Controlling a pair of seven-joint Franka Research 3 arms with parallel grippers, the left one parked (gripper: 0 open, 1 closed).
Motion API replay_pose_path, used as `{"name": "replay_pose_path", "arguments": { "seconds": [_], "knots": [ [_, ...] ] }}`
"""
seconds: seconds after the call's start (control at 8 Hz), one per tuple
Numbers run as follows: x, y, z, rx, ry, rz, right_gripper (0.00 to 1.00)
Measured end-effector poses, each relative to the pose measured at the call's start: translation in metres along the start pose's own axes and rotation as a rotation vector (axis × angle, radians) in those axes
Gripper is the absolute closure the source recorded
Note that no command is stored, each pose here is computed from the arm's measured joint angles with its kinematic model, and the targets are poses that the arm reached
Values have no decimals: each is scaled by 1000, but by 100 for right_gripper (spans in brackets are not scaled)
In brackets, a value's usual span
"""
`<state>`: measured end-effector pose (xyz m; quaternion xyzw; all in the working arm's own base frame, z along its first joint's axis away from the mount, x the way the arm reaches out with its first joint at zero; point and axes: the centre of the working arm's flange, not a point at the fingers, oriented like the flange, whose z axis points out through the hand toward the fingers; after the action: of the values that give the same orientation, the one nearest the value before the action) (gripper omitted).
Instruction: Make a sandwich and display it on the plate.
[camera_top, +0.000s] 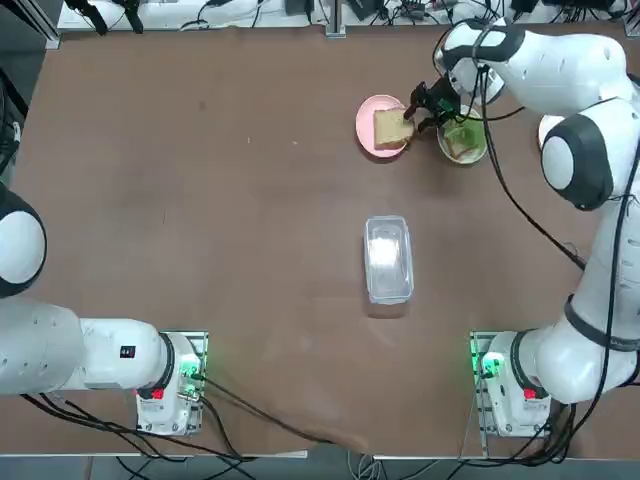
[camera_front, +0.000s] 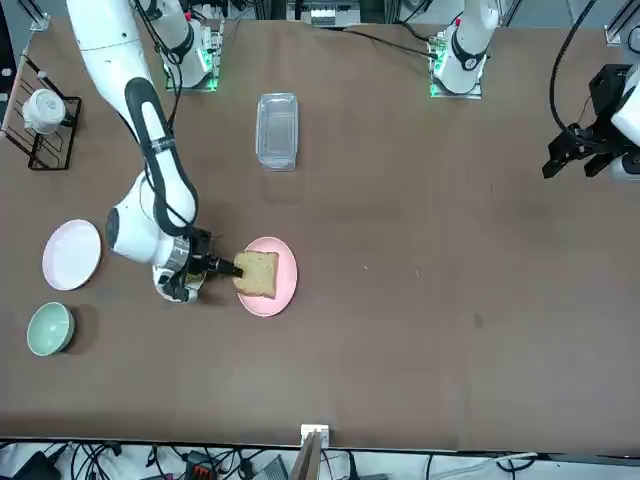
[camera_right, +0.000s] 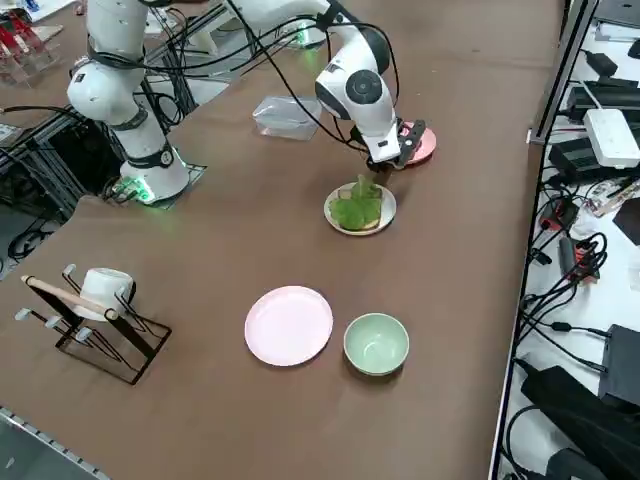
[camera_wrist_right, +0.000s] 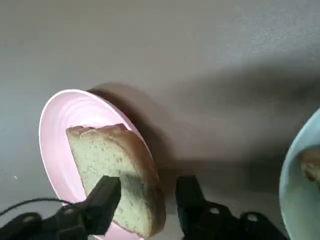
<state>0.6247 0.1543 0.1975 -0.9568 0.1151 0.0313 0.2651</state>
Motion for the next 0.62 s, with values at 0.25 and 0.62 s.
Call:
{"name": "replay_pose_path", "arguments": {
  "seconds": [0.25,0.62],
  "knots": [
    [0,-1,1,0,-1,-6,46],
    [0,0,0,-1,1,-35,72]
  ]
}}
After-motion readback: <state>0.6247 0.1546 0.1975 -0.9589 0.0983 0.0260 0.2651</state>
